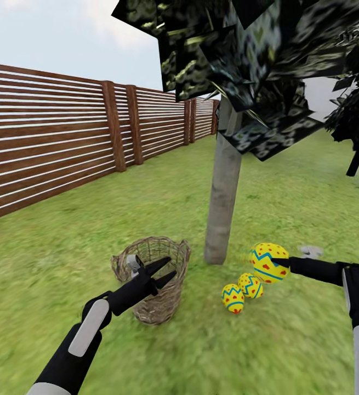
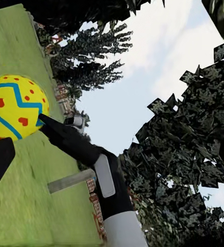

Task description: Take the three Easter eggs out of the wicker basket on the lawn in the garden, then place them on the lawn next to a single tree (choose any tree) so that all three eggs are next to the same tree and none are left in the basket.

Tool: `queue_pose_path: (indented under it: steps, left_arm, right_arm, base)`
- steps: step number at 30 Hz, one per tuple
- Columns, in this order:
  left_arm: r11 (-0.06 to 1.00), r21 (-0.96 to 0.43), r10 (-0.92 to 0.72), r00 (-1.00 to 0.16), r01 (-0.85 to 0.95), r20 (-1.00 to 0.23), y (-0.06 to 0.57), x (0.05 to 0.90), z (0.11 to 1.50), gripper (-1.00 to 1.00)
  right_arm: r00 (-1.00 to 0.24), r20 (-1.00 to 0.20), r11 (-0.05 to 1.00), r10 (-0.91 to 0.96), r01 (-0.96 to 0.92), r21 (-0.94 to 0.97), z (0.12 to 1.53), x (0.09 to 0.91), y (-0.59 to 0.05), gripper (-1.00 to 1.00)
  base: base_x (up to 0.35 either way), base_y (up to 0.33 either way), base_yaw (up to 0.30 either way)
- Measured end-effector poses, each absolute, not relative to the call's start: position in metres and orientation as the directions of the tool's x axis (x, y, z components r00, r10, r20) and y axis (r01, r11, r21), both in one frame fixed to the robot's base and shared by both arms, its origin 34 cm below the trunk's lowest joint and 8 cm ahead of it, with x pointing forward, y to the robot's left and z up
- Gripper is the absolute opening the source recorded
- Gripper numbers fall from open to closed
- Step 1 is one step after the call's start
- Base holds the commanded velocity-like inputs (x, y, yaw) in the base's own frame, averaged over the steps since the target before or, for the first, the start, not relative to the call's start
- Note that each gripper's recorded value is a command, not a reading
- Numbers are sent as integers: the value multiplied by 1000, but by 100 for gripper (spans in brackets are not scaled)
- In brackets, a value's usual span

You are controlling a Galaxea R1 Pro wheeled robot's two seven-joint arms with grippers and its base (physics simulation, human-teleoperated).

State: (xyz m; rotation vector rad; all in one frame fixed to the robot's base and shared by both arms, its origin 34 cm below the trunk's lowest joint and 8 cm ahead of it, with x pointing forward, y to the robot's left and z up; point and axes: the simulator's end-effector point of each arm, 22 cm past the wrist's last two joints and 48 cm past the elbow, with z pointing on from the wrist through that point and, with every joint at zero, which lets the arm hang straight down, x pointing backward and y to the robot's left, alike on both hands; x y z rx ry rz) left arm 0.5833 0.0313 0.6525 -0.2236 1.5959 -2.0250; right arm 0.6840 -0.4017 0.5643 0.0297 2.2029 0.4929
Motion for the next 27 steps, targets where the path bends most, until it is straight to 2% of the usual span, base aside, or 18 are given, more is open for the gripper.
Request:
queue_pose_path:
  steps: [4, 8, 12, 27]
  left_arm:
    - [-147, -937, -510, -836, 316, -201, 31, 583, 654, 100]
    - [-152, -936, -508, -837, 319, -203, 29, 582, 657, 100]
    - [-153, -935, -488, -847, 321, -211, 20, 576, 658, 100]
    - [-160, -931, -481, -849, 330, -218, 14, 572, 664, 100]
  right_arm:
    - [-574, -808, 986, 131, -5, 164, 562, 697, -452, -100]
    - [-560, -822, 993, 106, 95, 64, 555, 701, -472, -100]
    - [-562, -822, 986, 89, 164, -5, 540, 700, -490, -100]
    - [-575, -817, 990, 38, 134, -48, 540, 705, -475, -100]
  base:
    - [0, 0, -272]
    - [17, 0, -272]
    - [248, -40, -272]
    - [321, -117, -272]
